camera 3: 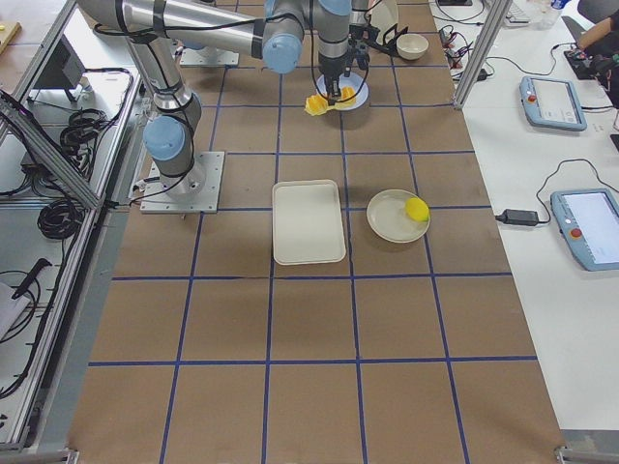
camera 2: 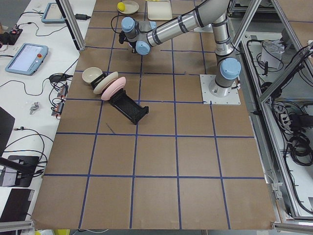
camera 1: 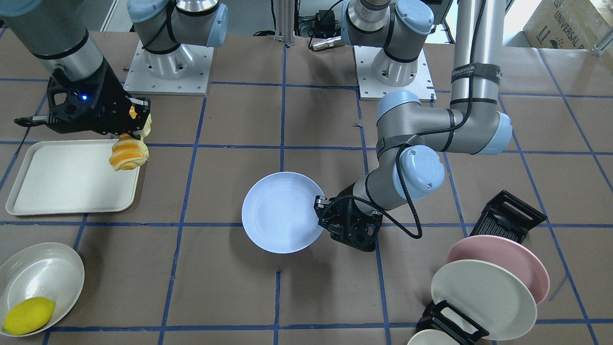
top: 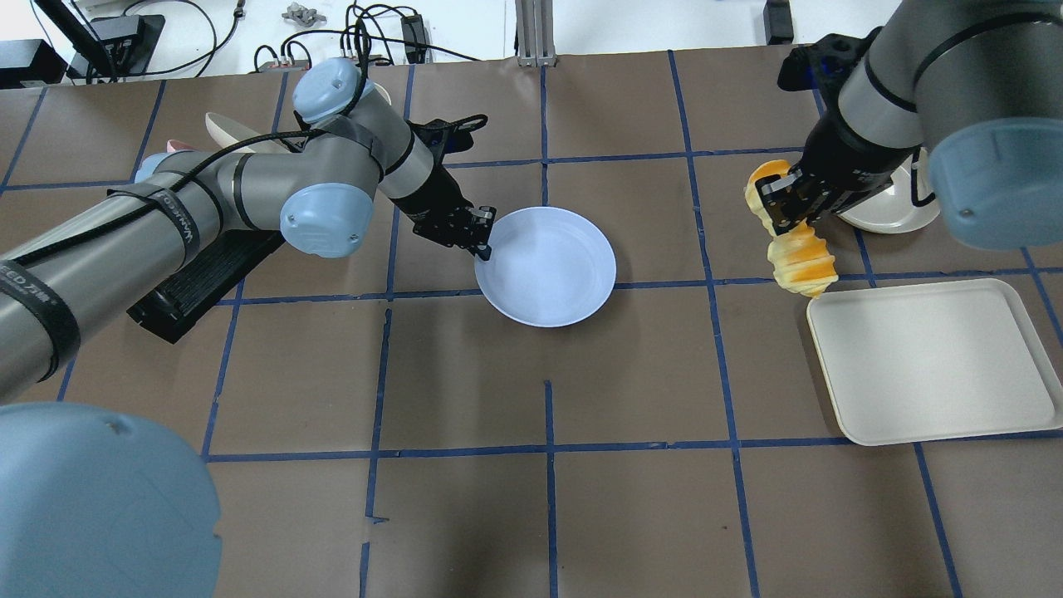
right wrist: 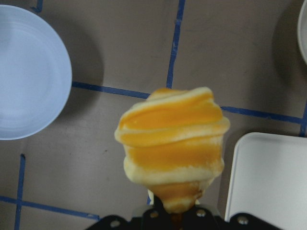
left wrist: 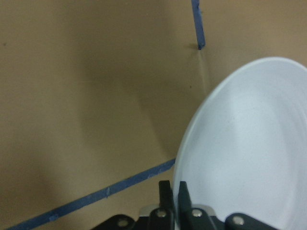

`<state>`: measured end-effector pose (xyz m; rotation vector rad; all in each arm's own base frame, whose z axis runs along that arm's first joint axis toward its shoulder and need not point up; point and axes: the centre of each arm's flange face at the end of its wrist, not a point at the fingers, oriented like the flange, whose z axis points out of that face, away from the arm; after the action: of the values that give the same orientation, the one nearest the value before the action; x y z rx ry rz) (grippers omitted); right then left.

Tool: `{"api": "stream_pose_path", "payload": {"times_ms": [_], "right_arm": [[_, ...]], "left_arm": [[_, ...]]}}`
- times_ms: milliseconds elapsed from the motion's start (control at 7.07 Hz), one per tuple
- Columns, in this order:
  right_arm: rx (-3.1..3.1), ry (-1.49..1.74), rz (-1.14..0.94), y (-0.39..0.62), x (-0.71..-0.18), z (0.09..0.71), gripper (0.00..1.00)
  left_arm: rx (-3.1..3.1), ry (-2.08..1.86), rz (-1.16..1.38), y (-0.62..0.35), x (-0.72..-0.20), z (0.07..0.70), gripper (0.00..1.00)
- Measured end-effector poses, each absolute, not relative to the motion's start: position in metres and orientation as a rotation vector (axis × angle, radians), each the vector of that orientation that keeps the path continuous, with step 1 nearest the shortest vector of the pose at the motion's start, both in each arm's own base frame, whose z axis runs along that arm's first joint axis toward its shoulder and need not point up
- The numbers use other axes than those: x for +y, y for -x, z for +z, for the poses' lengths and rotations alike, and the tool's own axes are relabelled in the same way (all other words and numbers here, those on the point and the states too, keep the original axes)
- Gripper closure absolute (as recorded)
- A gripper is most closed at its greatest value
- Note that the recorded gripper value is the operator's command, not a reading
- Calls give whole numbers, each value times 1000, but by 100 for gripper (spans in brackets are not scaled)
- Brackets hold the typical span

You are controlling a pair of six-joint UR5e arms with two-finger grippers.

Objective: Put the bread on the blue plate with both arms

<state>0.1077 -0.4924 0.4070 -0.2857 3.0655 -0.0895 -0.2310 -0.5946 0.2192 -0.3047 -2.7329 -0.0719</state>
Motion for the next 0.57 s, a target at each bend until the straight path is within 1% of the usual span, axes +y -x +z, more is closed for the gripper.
{"api": "stream_pose_path", "payload": {"times_ms": [141,283,424,566], "right_arm": [[3058,336,-99,-129,-500,386,90],[3048,381,-96,-157,-506,365,90],[3040,414,-88,-187,-507,347,90],[3026,449,-72,-214,-508,329,90]], "left_arm": [[-2737,291,-71,237,-593,216,16],[-2743,269,-54,238,-594,220,9],[-2753,238,-23,231,-597,232,3],[-2771,193,10,213,-600,251,1]]}}
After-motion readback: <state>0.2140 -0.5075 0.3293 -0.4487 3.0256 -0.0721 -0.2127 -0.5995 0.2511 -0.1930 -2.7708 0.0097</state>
